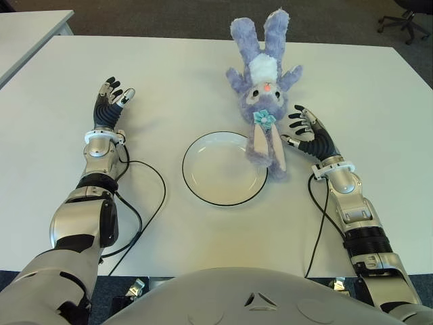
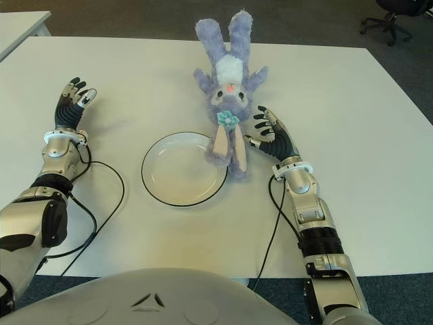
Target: Put the doll into the plate.
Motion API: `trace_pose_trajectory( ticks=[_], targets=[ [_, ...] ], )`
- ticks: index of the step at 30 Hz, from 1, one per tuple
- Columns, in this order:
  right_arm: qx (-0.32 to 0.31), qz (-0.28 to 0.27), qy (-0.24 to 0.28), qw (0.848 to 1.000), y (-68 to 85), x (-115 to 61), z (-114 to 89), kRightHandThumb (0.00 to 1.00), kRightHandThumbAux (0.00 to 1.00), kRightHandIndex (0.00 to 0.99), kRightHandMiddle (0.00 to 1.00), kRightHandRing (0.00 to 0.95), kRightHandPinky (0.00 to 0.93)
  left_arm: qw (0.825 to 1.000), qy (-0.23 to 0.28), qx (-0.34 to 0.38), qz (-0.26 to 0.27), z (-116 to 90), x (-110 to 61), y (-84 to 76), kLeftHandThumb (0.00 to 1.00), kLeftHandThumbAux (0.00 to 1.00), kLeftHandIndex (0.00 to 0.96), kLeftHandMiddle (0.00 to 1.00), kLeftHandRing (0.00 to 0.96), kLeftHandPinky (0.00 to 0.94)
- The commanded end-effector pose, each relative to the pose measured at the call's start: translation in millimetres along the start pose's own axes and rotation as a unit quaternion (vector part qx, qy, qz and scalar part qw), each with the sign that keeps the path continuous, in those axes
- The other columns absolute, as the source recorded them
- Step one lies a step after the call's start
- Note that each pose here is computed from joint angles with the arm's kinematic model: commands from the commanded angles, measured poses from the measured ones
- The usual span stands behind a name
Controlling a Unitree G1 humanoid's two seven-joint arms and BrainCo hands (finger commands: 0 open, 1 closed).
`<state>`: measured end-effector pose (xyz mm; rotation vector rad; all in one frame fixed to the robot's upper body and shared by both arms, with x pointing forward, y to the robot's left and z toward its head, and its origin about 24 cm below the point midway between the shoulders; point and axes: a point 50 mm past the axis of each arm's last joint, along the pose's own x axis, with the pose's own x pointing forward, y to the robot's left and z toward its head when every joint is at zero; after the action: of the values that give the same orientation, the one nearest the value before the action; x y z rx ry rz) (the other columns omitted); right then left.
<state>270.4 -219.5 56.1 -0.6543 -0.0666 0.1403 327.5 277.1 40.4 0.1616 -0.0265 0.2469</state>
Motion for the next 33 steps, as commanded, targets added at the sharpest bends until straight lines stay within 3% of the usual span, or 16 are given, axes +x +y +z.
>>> trace_pose_trajectory(
  ticks=[1, 23, 33],
  targets=[
    [0.209, 0.164, 0.334, 0.905, 128.2, -149.1, -89.9, 0.301, 0.703, 0.034, 0.203, 0.269, 0.302, 0.996, 0.087, -0.01, -0.013, -39.3, -24.4, 4.7, 0.0, 0.525, 0.0, 0.111, 0.113, 0.098],
    [0.293, 0.206, 0.291, 0.887, 129.0, -147.1, -84.0, 0.199, 0.672, 0.048, 0.208, 0.227, 0.223, 0.996, 0.09, -0.009, -0.013, -41.0, -25.6, 3.0, 0.0, 0.519, 0.0, 0.107, 0.109, 0.097],
    [0.282, 0.212, 0.279, 0.893, 128.5, -146.1, -82.0, 0.198, 0.665, 0.04, 0.206, 0.225, 0.227, 0.996, 0.091, -0.012, -0.014, -41.5, -26.0, 2.8, 0.0, 0.522, 0.0, 0.098, 0.1, 0.094]
  ],
)
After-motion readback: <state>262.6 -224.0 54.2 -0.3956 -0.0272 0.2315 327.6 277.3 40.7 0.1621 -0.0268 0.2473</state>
